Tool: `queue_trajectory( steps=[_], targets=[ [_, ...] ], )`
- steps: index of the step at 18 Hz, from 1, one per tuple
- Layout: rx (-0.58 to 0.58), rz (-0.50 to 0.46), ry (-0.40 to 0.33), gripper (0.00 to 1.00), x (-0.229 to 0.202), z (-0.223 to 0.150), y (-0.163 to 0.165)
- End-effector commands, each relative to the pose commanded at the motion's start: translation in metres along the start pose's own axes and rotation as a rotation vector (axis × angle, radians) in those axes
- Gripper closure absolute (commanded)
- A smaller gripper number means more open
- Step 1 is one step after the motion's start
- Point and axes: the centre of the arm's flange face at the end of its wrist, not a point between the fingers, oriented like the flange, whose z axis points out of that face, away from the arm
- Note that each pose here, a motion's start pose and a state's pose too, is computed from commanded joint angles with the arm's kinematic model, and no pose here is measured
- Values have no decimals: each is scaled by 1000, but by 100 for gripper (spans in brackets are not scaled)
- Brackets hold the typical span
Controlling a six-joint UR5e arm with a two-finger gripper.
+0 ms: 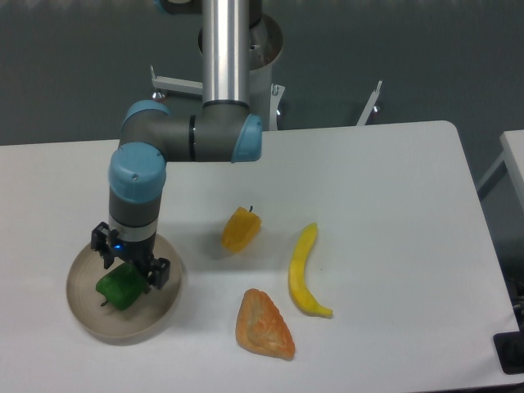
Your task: Place the green pepper on the plate
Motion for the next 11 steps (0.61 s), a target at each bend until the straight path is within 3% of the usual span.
queue_trajectory(
  steps=[6,11],
  targets=[
    [5,52,-119,1,-105,-46,31],
    [-23,116,-184,1,-188,-69,76]
  ],
)
